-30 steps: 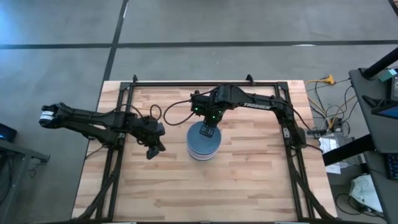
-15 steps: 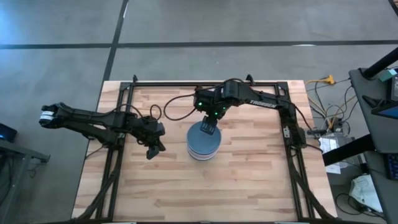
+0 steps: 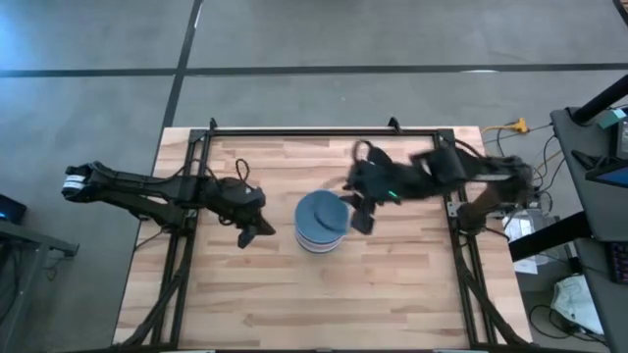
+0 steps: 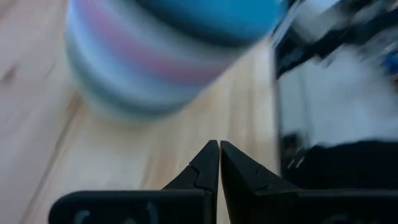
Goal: Nest bowls inside each other
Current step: Return to Home Position
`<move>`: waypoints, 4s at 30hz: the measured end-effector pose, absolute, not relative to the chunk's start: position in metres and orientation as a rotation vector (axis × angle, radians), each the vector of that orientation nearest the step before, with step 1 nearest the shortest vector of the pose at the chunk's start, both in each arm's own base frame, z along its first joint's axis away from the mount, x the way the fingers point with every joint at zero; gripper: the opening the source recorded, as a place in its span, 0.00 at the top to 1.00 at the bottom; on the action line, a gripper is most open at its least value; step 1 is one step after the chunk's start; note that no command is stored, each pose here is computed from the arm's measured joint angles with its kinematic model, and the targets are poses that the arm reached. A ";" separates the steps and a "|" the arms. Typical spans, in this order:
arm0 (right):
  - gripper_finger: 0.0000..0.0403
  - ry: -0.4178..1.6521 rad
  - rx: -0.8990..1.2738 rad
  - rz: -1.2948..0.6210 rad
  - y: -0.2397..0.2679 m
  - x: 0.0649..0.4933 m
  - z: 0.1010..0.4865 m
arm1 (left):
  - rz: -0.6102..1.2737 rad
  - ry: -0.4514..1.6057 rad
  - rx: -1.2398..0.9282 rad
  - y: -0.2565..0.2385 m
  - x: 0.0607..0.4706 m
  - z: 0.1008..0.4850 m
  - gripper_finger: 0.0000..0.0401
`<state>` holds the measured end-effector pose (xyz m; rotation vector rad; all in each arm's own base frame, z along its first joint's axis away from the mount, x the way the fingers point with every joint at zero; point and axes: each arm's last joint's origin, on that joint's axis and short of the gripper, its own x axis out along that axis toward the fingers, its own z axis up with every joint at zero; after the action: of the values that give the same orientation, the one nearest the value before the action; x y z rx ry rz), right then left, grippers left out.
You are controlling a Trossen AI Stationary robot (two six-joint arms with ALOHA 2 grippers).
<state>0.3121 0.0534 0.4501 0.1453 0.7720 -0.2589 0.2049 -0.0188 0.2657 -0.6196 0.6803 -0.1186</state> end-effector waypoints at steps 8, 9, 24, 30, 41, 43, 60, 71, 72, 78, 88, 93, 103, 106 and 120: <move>0.72 0.311 0.197 -0.180 0.073 0.296 0.439 | -0.220 0.101 -0.595 -0.013 0.224 0.317 1.00; 0.72 0.235 0.195 -0.145 0.068 0.298 0.439 | -0.222 0.029 -0.588 -0.009 0.224 0.325 1.00; 0.78 -0.358 0.236 -0.084 -0.012 0.120 0.445 | -0.031 -0.457 -0.379 0.033 0.141 0.385 1.00; 0.84 -0.607 0.327 -0.132 -0.009 0.051 0.403 | 0.095 -0.482 -0.440 0.027 0.104 0.349 1.00; 0.97 -0.730 0.511 -0.102 -0.010 0.046 0.310 | 0.120 -0.522 -0.652 0.022 0.078 0.261 1.00; 0.98 -0.784 0.524 -0.081 -0.010 0.045 0.297 | 0.099 -0.512 -0.666 0.021 0.078 0.249 1.00; 0.98 -0.621 0.746 0.083 -0.008 0.080 0.219 | -0.128 -0.193 -0.798 0.014 0.094 0.188 1.00; 0.98 -0.221 0.798 -0.039 -0.007 0.095 0.183 | -0.212 0.103 -0.827 0.011 0.102 0.167 1.00; 0.98 -0.200 0.804 -0.046 -0.007 0.096 0.181 | -0.238 0.120 -0.816 0.010 0.102 0.166 1.00; 0.98 -0.082 0.785 -0.097 -0.007 0.098 0.170 | -0.303 0.149 -0.686 0.008 0.103 0.164 1.00; 0.98 -0.050 0.784 -0.110 -0.007 0.098 0.166 | -0.289 0.169 -0.693 0.009 0.105 0.162 1.00; 0.98 -0.049 0.784 -0.110 -0.007 0.098 0.166 | -0.288 0.171 -0.694 0.009 0.105 0.162 1.00; 0.98 -0.050 0.784 -0.110 -0.007 0.098 0.166 | -0.288 0.171 -0.693 0.009 0.105 0.161 1.00; 0.98 -0.050 0.784 -0.110 -0.007 0.098 0.166 | -0.288 0.170 -0.693 0.009 0.105 0.162 1.00; 0.98 -0.050 0.784 -0.110 -0.007 0.098 0.166 | -0.287 0.174 -0.695 0.009 0.105 0.161 1.00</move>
<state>0.0982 -0.0074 0.1665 0.7836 -0.0497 -0.1103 0.1051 0.0088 0.1610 -0.6946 0.1735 -0.2871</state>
